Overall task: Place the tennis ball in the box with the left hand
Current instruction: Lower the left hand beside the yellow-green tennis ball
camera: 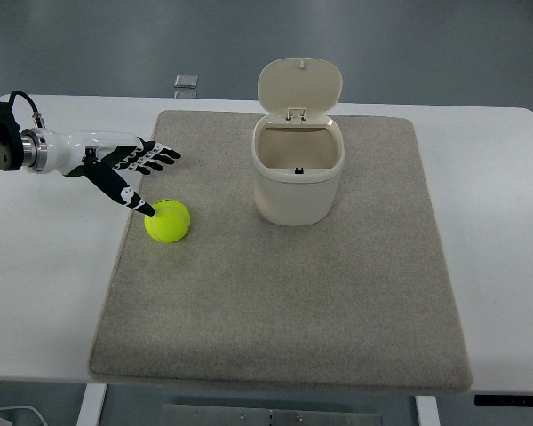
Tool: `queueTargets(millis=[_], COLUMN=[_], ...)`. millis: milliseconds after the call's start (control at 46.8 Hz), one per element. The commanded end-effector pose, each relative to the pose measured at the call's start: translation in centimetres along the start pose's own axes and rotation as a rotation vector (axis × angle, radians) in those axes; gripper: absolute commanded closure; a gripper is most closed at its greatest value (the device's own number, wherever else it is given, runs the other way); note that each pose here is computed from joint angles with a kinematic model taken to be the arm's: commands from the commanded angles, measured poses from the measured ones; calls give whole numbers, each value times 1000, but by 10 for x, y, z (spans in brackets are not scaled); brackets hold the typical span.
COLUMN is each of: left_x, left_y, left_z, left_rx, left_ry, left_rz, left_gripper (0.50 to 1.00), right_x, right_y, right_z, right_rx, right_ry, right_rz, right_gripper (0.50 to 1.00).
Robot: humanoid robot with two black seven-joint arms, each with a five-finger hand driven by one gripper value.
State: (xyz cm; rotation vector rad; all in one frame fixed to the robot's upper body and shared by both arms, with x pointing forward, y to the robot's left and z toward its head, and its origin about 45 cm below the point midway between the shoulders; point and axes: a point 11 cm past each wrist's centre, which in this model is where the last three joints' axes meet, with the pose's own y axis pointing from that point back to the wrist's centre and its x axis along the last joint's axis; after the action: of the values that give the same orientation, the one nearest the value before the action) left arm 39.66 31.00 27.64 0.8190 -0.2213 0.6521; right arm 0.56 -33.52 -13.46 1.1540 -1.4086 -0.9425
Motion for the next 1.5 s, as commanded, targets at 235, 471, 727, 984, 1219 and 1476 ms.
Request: queueTargets(millis=[235, 471, 727, 984, 1219, 1476], left_x=[-15, -20, -16, -18, -21, -23], left_y=[-2, 1, 6, 4, 0, -4], left_z=[18, 7, 3, 5, 6, 4], left_rx=[-41, -6, 23, 24, 27, 26], left_ry=[-14, -58, -178, -218, -252, -255], left_rz=[-34, -48, -50, -59, -73, -62], left_gripper=[508, 506, 506, 506, 506, 506], right_x=[0, 0, 0, 0, 0, 0], right_y=[0, 0, 0, 0, 0, 0], right_z=[0, 0, 0, 0, 0, 0], right_rx=[0, 0, -1, -1, 0, 0], right_ry=[0, 0, 0, 0, 0, 0], right_rz=[0, 0, 0, 0, 0, 0], right_gripper=[562, 562, 562, 562, 562, 562])
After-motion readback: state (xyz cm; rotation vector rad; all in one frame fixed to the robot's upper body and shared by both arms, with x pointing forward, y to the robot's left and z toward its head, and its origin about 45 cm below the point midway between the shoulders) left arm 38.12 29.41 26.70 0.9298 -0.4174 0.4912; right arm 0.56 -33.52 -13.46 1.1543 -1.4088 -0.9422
